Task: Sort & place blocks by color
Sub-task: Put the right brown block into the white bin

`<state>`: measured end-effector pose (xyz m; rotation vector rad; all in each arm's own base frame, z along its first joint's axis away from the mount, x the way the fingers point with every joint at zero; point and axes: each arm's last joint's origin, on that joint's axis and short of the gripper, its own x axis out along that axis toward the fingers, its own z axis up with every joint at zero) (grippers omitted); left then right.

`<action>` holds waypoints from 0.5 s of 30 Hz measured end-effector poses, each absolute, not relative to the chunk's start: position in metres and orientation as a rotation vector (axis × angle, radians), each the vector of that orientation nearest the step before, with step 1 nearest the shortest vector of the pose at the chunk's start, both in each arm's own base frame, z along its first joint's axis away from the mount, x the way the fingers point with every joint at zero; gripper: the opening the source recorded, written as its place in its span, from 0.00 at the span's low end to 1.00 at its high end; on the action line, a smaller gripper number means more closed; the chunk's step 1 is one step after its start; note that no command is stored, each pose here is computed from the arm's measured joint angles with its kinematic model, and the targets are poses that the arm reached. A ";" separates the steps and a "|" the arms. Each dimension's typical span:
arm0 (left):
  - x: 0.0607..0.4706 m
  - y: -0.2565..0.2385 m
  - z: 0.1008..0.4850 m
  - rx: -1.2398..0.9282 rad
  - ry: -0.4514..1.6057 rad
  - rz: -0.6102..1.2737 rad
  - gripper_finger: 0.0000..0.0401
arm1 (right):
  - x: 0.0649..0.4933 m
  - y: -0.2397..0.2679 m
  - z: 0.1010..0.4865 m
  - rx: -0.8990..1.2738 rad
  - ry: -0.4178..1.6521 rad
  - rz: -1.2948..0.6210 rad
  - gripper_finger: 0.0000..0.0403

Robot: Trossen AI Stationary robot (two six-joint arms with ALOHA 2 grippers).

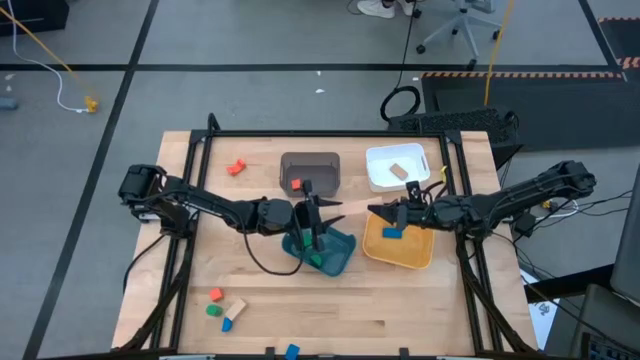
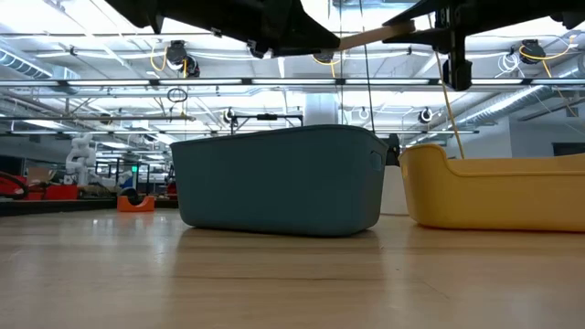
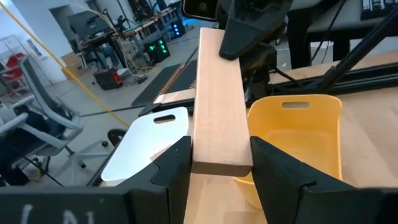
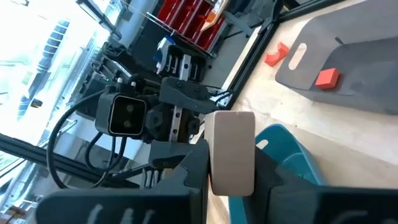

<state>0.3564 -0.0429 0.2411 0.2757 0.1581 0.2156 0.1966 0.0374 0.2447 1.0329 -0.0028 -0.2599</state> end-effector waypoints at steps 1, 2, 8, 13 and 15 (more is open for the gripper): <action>0.356 -0.043 0.242 0.257 0.151 0.214 0.40 | 0.197 0.037 0.245 1.031 -0.001 -0.261 0.10; 0.357 -0.043 0.242 0.236 0.140 0.210 0.42 | 0.197 0.038 0.244 1.024 0.002 -0.260 0.10; 0.357 -0.040 0.245 0.151 0.111 0.223 0.56 | 0.196 0.036 0.241 1.013 0.022 -0.278 0.10; 0.357 -0.036 0.245 0.148 0.116 0.270 0.67 | 0.194 0.027 0.241 1.015 0.040 -0.306 0.10; 0.357 -0.035 0.245 0.148 0.117 0.281 0.71 | 0.190 0.020 0.241 1.009 0.047 -0.333 0.10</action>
